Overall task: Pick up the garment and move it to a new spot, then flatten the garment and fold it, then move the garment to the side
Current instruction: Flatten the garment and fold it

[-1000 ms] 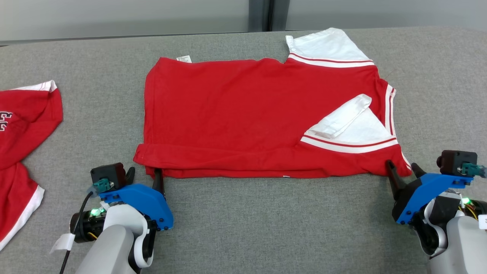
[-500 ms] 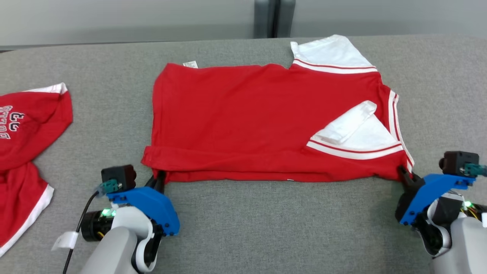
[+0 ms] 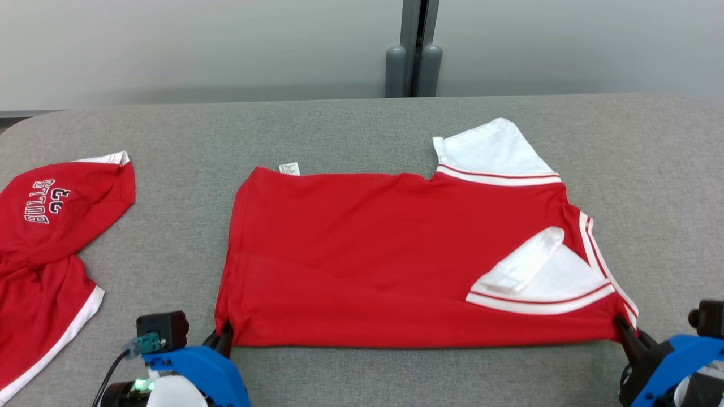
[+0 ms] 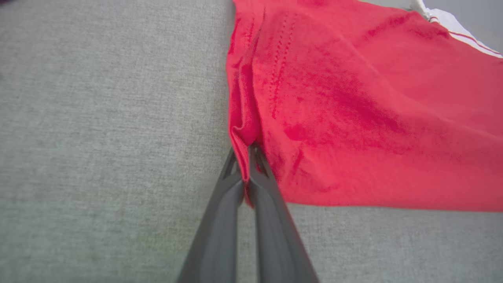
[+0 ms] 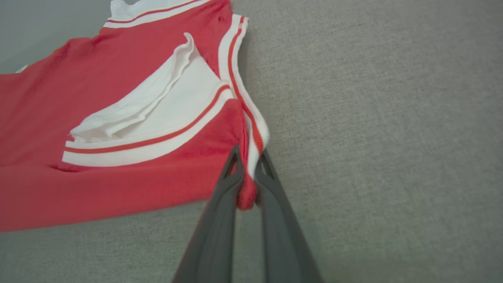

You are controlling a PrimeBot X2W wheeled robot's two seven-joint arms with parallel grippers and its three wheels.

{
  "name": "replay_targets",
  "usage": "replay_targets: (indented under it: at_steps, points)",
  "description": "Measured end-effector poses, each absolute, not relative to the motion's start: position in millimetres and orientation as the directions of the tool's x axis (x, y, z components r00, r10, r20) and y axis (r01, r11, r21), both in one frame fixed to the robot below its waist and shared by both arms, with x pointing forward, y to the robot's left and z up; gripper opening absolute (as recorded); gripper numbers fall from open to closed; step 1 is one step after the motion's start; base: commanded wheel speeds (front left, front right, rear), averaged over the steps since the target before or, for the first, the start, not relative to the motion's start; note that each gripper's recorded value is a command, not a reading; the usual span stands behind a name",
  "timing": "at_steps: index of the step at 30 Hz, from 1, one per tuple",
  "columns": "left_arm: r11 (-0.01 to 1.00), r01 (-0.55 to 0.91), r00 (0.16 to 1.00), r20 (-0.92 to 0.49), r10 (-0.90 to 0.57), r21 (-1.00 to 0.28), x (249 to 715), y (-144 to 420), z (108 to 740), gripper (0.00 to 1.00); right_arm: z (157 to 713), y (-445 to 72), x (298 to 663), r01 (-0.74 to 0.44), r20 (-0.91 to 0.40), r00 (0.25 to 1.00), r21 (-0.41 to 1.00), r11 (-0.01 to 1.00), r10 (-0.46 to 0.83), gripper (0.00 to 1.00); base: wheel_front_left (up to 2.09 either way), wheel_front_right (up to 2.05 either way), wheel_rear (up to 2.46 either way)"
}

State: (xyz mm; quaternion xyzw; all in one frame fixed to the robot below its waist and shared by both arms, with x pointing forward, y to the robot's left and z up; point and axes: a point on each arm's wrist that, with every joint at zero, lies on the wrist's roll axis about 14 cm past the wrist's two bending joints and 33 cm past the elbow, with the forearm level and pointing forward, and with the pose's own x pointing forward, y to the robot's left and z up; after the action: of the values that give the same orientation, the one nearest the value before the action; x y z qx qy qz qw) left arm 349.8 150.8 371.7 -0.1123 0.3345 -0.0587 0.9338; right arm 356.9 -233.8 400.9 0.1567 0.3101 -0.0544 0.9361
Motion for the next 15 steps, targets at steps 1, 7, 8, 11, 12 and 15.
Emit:
replay_targets:
  at_steps: [1,7,8,11,12,15]
  points:
    - [0.969,0.033,0.767,-0.616,-0.182,-0.246,346.5,151.9,371.9,0.00,399.8,-233.6,351.9,0.203,-0.602,0.799,0.268,0.942,-0.001,0.00,0.00,0.00,0.00]
    - [0.971,0.002,0.731,-0.663,-0.164,-0.238,324.0,155.2,365.9,0.00,394.3,-231.9,335.1,0.215,-0.614,0.789,0.291,0.932,0.010,0.00,0.00,0.00,0.00]
    - [0.971,0.002,0.731,-0.663,-0.164,-0.238,324.0,155.2,365.9,0.00,394.3,-231.9,335.1,0.215,-0.614,0.789,0.291,0.932,0.010,0.18,0.00,0.00,0.00]
    - [0.971,-0.011,0.718,-0.678,-0.159,-0.239,315.5,156.7,363.9,1.00,390.1,-231.4,330.8,0.223,-0.620,0.784,0.299,0.928,0.011,1.00,0.00,0.00,0.00]
    - [0.972,-0.015,0.717,-0.680,-0.153,-0.235,314.1,158.4,364.0,1.00,389.1,-231.5,330.1,0.225,-0.622,0.783,0.299,0.927,0.011,1.00,0.00,0.00,0.00]
    - [0.972,-0.013,0.729,-0.667,-0.152,-0.236,314.8,159.0,369.2,1.00,394.6,-228.3,335.4,0.209,-0.598,0.801,0.307,0.929,0.017,1.00,0.00,0.00,0.00]
